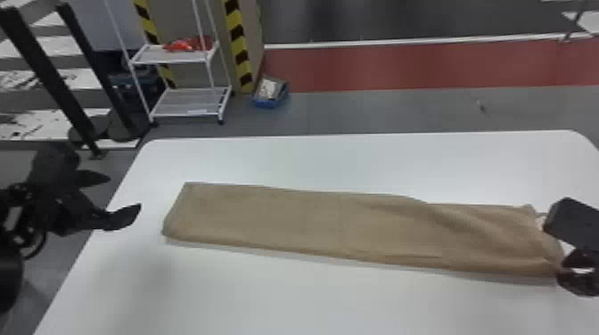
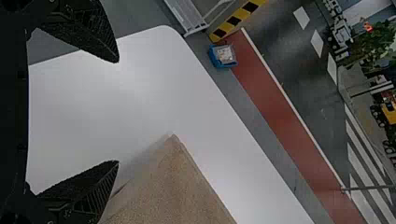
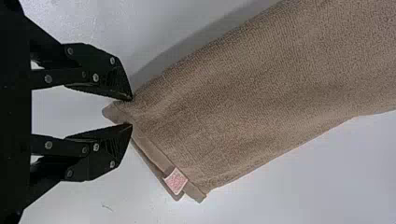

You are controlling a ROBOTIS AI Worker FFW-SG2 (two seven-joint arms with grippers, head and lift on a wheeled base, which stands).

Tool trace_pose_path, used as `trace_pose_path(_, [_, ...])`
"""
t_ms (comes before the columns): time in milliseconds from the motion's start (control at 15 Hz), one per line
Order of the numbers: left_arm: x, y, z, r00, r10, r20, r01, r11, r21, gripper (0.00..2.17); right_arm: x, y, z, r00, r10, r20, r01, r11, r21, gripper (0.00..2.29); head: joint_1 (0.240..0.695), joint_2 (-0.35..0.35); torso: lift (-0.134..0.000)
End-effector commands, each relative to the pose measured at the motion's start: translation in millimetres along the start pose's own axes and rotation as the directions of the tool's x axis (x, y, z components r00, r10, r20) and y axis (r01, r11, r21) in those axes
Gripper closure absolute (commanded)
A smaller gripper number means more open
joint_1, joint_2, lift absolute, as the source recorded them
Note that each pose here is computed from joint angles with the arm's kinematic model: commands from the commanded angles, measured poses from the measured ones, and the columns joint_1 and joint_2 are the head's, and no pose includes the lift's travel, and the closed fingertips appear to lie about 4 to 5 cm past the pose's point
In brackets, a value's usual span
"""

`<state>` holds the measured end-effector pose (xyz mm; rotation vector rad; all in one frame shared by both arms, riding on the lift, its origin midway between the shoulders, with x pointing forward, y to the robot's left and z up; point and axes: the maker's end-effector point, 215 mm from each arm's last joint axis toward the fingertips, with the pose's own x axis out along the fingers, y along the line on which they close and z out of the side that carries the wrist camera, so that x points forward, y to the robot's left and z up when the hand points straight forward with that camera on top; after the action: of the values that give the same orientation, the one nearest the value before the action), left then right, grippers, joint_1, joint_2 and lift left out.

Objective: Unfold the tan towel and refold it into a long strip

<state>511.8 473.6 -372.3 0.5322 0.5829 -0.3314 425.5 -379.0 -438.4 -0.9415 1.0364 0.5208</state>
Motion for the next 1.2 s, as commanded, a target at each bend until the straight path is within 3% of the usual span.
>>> trace_pose_path(0, [-1, 2, -1, 1.000, 0.002, -0.001, -0.002, 1.000, 0.003, 0.12, -2, -1, -2, 1.000, -0.006, -0.003, 0.006, 1.000, -0.003, 1.34, 0.695, 0.112, -0.125])
trace_pose_path(133, [0, 2, -1, 1.000, 0.003, 0.002, -0.003, 1.000, 0.005, 0.12, -3, -1, -4, 1.000, -0.008, -0.006, 0.008, 1.000, 0.001, 1.48, 0.695, 0.113, -0.125])
trace_pose_path(267, [0, 2, -1, 1.000, 0.005, 0.004, -0.005, 1.000, 0.005, 0.13, -11, -8, -11, 0.999, -0.032, -0.010, 0.033, 0.999, 0.017, 1.48, 0.695, 0.112, -0.125])
trace_pose_path(533, [1, 2, 0, 1.000, 0.010, 0.009, -0.010, 1.000, 0.001, 0.14, -5, -65, -31, 0.981, -0.184, -0.053, 0.187, 0.981, 0.050, 1.63, 0.695, 0.083, -0.125])
trace_pose_path(800, [0, 1, 1, 1.000, 0.010, 0.016, -0.010, 1.000, -0.009, 0.14, 10, -86, -27, 0.972, -0.227, -0.055, 0.230, 0.972, 0.049, 1.63, 0.695, 0.035, -0.125])
trace_pose_path(867, [-1, 0, 0, 1.000, 0.008, 0.020, -0.007, 1.000, -0.013, 0.14, 11, -85, -27, 0.973, -0.224, -0.057, 0.228, 0.972, 0.057, 1.50, 0.695, 0.029, -0.125])
trace_pose_path(933, [-4, 3, -2, 1.000, 0.014, 0.022, -0.014, 1.000, -0.017, 0.14, 11, -84, -31, 0.973, -0.224, -0.061, 0.228, 0.972, 0.064, 0.96, 0.695, 0.029, -0.125])
trace_pose_path(1000, [-6, 5, -2, 1.000, 0.017, 0.024, -0.017, 1.000, -0.022, 0.14, 8, -87, -41, 0.969, -0.236, -0.073, 0.241, 0.967, 0.082, 0.17, 0.695, 0.030, -0.125])
trace_pose_path(1067, [-7, 6, -3, 0.999, 0.020, 0.026, -0.019, 1.000, -0.024, 0.14, 1, -93, -50, 0.965, -0.250, -0.075, 0.257, 0.961, 0.100, 0.00, 0.695, 0.030, -0.125])
trace_pose_path(1133, [-7, 7, -2, 0.999, 0.022, 0.031, -0.022, 0.999, -0.029, 0.14, -9, -98, -60, 0.964, -0.259, -0.064, 0.266, 0.954, 0.138, 0.00, 0.695, 0.027, -0.125])
